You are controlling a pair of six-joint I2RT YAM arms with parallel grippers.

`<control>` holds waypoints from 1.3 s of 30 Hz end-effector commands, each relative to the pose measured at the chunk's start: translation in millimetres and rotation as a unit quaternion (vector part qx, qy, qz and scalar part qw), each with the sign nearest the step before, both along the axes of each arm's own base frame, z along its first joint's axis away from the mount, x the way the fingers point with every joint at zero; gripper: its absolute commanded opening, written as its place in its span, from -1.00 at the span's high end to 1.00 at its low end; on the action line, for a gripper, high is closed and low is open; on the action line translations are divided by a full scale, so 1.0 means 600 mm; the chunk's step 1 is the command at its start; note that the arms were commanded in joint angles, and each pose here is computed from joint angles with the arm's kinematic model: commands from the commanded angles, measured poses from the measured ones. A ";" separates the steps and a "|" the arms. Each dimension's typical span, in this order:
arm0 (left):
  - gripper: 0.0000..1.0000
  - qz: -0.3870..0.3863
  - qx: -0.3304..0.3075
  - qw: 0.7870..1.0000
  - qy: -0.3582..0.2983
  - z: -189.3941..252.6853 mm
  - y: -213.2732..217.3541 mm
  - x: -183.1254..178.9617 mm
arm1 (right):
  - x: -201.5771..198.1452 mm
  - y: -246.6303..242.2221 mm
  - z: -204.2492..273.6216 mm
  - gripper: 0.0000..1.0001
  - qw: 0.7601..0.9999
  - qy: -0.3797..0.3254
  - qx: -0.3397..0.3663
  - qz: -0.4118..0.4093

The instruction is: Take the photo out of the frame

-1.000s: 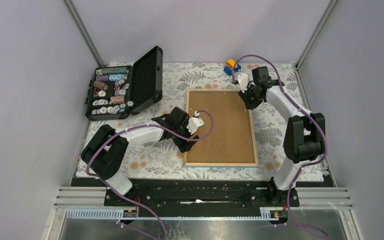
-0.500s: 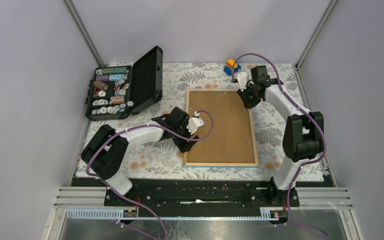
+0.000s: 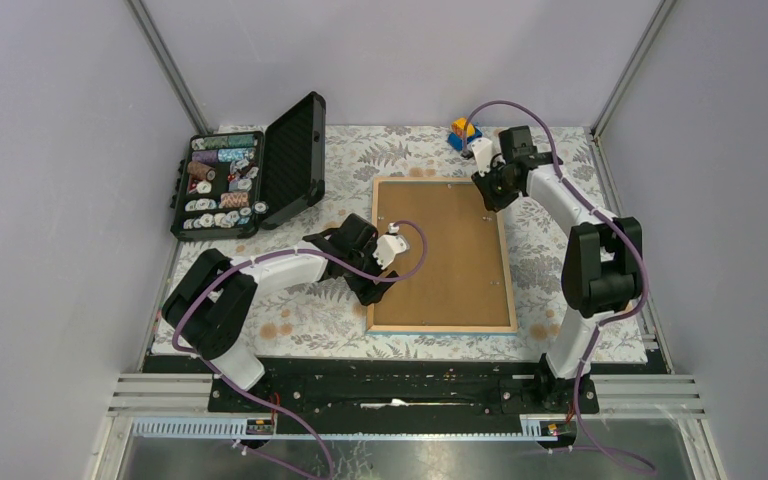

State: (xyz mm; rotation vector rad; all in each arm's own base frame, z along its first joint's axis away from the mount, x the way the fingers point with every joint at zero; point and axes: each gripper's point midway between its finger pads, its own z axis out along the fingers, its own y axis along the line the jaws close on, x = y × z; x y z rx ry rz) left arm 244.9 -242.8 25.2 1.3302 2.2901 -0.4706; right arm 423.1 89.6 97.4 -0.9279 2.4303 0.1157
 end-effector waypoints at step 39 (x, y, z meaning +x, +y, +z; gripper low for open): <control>-0.90 0.098 -0.051 0.991 -0.081 0.086 -0.001 0.111 | 0.168 0.100 0.037 1.00 0.984 -0.085 0.117 -0.102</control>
